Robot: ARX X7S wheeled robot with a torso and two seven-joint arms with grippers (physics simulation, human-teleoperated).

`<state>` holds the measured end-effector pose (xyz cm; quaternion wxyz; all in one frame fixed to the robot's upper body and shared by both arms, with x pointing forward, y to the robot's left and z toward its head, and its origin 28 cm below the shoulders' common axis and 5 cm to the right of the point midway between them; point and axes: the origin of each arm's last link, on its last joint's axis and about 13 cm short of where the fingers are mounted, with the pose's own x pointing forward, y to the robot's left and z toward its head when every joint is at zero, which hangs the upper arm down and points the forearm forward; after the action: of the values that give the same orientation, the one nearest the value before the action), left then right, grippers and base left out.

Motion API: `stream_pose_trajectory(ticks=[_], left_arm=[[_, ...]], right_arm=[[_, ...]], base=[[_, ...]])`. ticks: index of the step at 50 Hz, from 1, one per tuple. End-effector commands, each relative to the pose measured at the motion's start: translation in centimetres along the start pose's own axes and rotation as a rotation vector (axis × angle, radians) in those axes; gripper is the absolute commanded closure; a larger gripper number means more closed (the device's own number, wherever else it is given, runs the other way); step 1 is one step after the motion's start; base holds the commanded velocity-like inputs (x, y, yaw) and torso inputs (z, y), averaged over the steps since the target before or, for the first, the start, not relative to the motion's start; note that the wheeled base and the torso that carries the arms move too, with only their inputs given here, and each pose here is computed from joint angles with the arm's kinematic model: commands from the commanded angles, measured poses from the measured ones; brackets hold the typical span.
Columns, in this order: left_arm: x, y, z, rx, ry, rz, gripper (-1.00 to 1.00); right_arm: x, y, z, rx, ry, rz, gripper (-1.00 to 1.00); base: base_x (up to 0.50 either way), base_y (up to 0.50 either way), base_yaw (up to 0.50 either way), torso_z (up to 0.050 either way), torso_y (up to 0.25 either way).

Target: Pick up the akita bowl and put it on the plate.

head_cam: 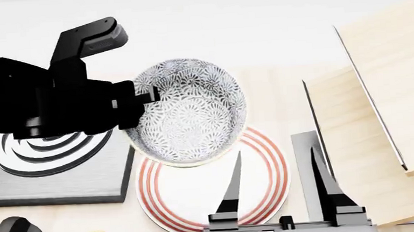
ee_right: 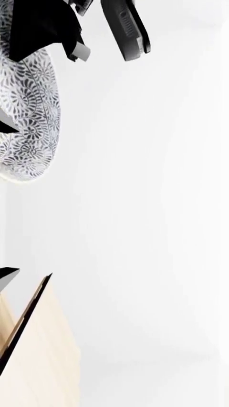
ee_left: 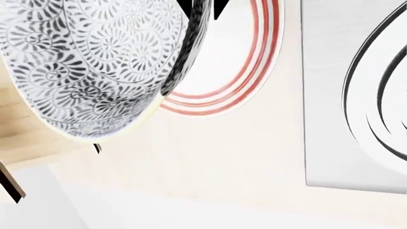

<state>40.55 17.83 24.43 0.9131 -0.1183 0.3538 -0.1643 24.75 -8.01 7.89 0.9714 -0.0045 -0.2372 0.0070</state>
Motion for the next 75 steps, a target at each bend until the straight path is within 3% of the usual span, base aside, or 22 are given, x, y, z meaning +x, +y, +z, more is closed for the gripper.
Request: stream_pose_trajectory(ticks=[1, 46, 59, 61, 75], left_arm=[[0.6, -0.6, -0.6, -0.019, 0.017, -0.055, 1.0], [2.1, -1.4, -2.0, -0.002, 0.013, -0.083, 1.0], [2.4, -1.3, -2.0, 0.064, -0.013, -0.069, 1.0], [2.2, -1.5, -2.0, 0.011, 0.001, -0.112, 1.0], [2.3, -1.6, -1.3, -0.02, -0.09, -0.095, 1.0]], right_arm=[[-0.2, 0.2, 0.1, 0.0, -0.003, 0.011, -1.0], [-0.4, 0.2, 0.1, -0.001, -0.001, 0.019, -1.0], [-0.3, 0.2, -0.1, -0.003, 0.004, 0.021, -1.0], [-0.3, 0.2, -0.1, -0.002, 0.005, 0.021, -1.0], [-0.3, 0.2, -0.2, -0.004, 0.008, 0.022, -1.0]], base=[[0.0, 0.0, 0.0, 0.0, 0.0], [0.0, 0.0, 0.0, 0.0, 0.0], [0.0, 0.0, 0.0, 0.0, -0.039], [0.0, 0.0, 0.0, 0.0, -0.154], [0.0, 0.0, 0.0, 0.0, 0.0]])
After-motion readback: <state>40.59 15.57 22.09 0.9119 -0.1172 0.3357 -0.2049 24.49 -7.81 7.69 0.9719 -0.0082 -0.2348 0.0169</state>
